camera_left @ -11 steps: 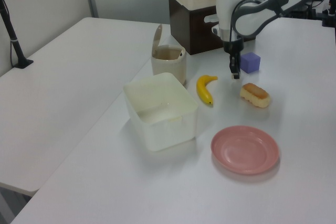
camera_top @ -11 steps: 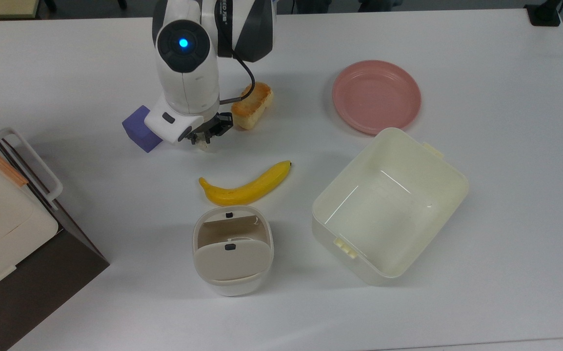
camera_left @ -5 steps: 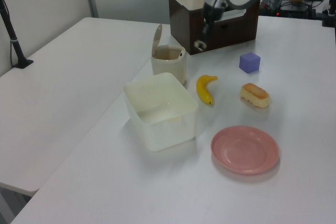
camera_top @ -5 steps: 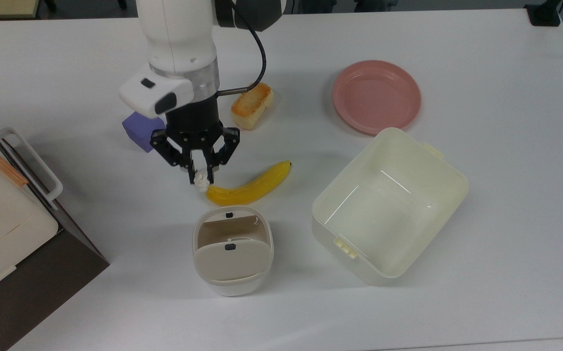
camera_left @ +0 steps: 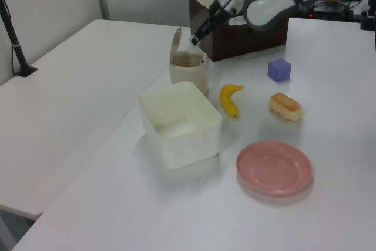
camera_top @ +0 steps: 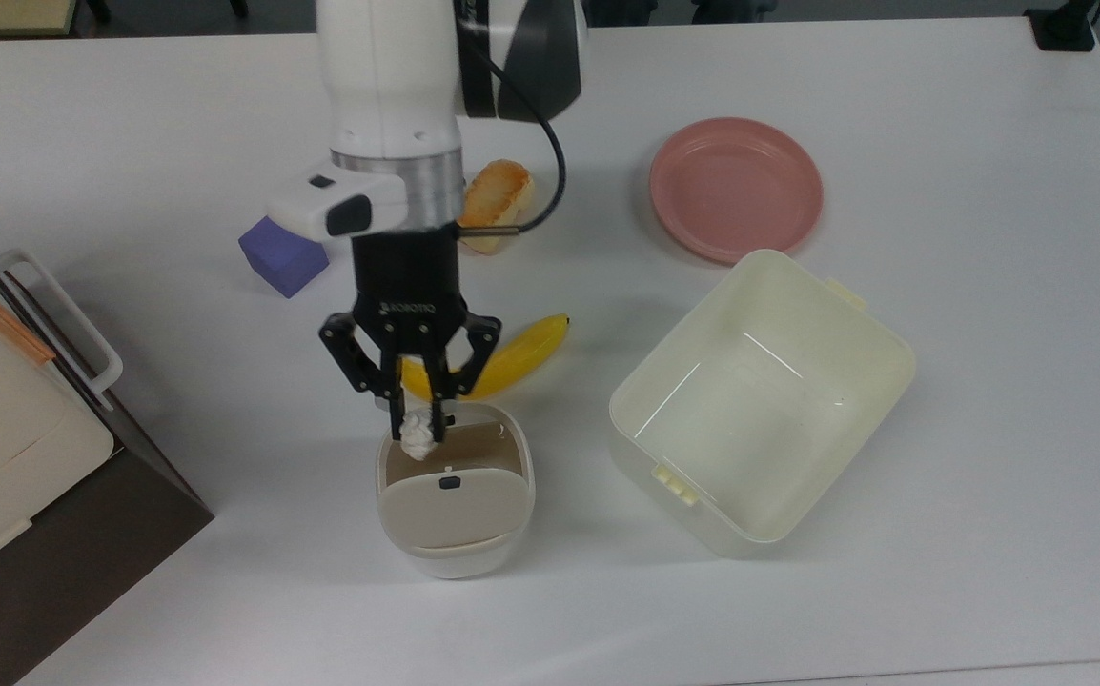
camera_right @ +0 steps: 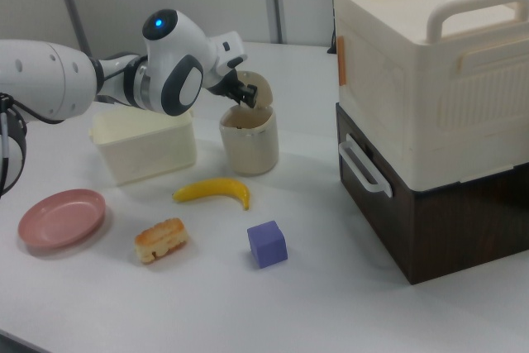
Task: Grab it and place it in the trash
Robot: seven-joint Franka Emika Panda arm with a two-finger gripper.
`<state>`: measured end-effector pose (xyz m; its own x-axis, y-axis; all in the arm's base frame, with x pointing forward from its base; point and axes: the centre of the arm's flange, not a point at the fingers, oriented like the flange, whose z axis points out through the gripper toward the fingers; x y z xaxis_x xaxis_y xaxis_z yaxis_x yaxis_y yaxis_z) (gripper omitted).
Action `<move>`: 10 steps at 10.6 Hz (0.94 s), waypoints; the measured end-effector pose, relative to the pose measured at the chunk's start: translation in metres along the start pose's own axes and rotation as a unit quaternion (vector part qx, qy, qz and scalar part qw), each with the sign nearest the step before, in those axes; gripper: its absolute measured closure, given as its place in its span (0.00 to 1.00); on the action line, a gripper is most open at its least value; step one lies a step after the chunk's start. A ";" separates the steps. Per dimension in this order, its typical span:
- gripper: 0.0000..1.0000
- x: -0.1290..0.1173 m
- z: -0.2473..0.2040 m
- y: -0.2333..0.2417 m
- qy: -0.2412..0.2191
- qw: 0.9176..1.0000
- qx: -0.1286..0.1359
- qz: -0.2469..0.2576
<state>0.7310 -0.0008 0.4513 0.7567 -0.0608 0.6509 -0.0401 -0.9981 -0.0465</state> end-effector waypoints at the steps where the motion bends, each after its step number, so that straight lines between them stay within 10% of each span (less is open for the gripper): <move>1: 0.53 -0.005 0.009 -0.007 -0.004 1.000 0.003 0.004; 5: 0.00 0.010 -0.016 -0.024 -0.007 0.999 0.011 0.044; 10: 0.00 -0.003 -0.163 -0.011 -0.273 0.960 -0.019 0.060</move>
<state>0.6229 0.0091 0.5733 0.9737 -0.1730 0.1480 -0.1655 -0.9843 -0.0617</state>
